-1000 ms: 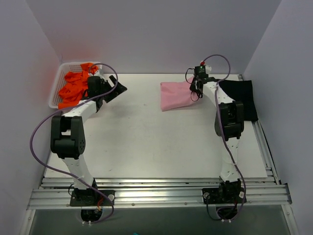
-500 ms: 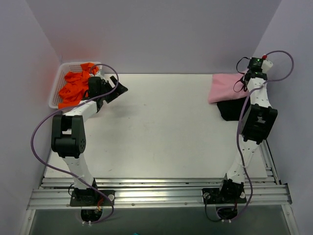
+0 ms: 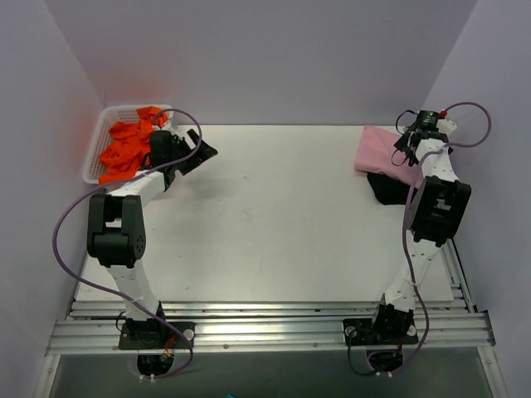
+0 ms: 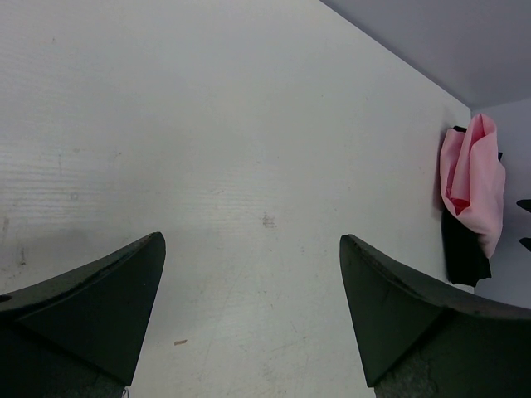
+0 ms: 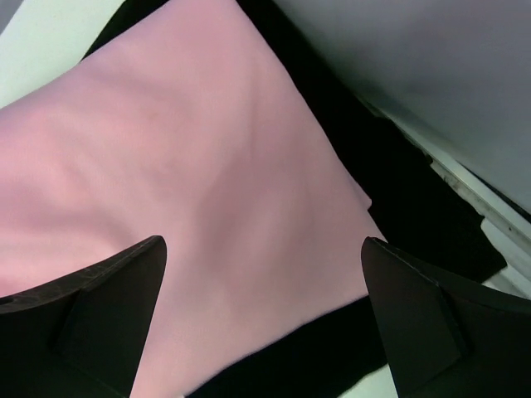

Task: Fold and stack the t-shirts
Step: Neatly place the folded tshirt to the corner

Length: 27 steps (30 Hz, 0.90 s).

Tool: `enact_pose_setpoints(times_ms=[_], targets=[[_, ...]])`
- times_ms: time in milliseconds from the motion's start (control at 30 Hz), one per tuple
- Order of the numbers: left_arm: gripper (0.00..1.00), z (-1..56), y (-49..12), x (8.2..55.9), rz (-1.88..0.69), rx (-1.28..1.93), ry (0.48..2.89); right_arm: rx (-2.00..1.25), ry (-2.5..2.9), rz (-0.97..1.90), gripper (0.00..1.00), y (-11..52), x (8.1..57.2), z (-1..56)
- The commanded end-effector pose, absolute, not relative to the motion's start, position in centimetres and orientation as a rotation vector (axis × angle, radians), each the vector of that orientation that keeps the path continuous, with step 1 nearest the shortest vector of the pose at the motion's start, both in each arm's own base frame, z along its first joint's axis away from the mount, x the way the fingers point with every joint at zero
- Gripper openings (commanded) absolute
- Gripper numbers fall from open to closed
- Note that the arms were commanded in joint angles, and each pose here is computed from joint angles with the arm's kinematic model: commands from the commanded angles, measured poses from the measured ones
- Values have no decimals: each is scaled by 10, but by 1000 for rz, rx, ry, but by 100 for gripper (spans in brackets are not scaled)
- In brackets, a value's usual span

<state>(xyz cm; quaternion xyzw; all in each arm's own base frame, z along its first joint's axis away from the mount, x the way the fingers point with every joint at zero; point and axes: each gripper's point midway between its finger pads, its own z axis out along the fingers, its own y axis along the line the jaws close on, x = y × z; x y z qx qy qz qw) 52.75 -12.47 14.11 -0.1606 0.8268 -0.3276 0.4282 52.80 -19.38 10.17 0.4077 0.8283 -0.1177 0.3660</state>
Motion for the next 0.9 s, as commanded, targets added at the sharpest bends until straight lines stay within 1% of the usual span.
enact_pose_setpoints(times_ms=[0, 33, 100, 133, 233, 267, 333, 367, 433, 467, 633, 800, 867], targets=[[95, 173, -125, 528, -818, -354, 1979, 1011, 1973, -246, 100, -173, 518, 193], [95, 175, -125, 528, -813, -354, 1976, 988, 1970, -227, 100, -162, 507, 202], [95, 180, -125, 524, -798, -351, 1968, 924, 1952, -208, 100, -141, 502, 214], [95, 181, -126, 522, -796, -349, 1968, 874, 1970, -192, 100, -116, 492, 216], [95, 190, -128, 516, -775, -338, 1957, 789, 1966, -197, 100, -81, 478, 231], [95, 193, -129, 514, -770, -339, 1954, 778, 1987, -208, 100, -75, 471, 224], [95, 198, -131, 507, -765, -334, 1954, 754, 1986, -198, 100, -62, 460, 229], [95, 201, -131, 504, -761, -332, 1950, 755, 2002, -208, 100, -60, 454, 222], [95, 214, -128, 497, -721, -331, 1923, 728, 1990, -194, 100, -47, 445, 230], [95, 210, -129, 490, -705, -329, 1934, 721, 1995, -194, 100, -42, 441, 229], [95, 233, -126, 465, -612, -313, 1894, 697, 1990, -189, 100, -35, 423, 235], [95, 253, -125, 441, -568, -285, 1859, 660, 1974, -174, 100, -24, 420, 240], [95, 253, -120, 436, -523, -286, 1871, 650, 1954, -176, 100, -16, 420, 244]])
